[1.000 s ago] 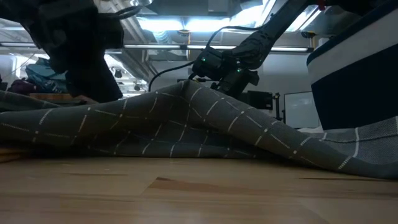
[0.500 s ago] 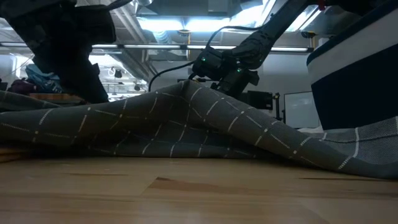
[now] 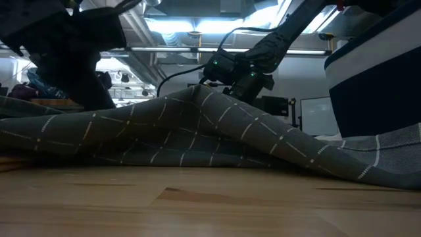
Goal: Fold towel
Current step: Fold the gray towel
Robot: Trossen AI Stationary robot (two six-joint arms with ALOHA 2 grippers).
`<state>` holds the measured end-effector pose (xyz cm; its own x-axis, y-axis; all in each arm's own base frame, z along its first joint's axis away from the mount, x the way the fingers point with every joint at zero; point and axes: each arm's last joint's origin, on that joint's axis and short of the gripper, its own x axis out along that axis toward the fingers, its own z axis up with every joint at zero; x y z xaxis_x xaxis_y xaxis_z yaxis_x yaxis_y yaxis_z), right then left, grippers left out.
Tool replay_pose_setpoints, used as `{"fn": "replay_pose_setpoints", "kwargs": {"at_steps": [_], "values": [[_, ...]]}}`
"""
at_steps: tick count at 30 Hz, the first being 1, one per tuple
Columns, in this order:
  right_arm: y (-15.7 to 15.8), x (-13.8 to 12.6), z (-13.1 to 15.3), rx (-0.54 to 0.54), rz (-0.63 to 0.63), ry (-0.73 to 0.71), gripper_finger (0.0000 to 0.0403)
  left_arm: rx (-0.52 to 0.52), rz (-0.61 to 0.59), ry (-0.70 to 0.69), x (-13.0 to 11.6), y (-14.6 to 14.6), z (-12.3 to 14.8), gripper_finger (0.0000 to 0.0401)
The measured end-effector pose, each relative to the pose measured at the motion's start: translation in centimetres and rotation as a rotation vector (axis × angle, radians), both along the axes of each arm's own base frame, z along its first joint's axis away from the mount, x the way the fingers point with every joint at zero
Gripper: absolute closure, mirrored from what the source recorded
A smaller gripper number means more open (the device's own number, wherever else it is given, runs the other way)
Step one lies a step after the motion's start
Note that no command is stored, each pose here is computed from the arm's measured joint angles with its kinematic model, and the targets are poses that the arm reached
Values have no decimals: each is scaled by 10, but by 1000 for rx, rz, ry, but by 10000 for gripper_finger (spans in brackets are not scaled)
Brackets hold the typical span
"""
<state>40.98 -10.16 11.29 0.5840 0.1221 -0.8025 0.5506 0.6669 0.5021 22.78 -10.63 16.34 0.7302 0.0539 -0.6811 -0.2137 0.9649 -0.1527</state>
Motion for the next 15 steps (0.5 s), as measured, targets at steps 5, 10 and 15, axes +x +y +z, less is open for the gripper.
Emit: {"fn": "replay_pose_setpoints", "kwargs": {"at_steps": [5, 10, 15], "values": [[0, 0, 0, 0, 0, 0, 370, 7, -22, -40, 3, -1, 5, 251], [0, 0, 0, 1, 0, 0, 370, -63, 20, -45, 3, -2, 5, 251], [0, 0, 0, 0, 1, 0, 370, -114, 19, -89, 10, -3, 13, 251]]}}
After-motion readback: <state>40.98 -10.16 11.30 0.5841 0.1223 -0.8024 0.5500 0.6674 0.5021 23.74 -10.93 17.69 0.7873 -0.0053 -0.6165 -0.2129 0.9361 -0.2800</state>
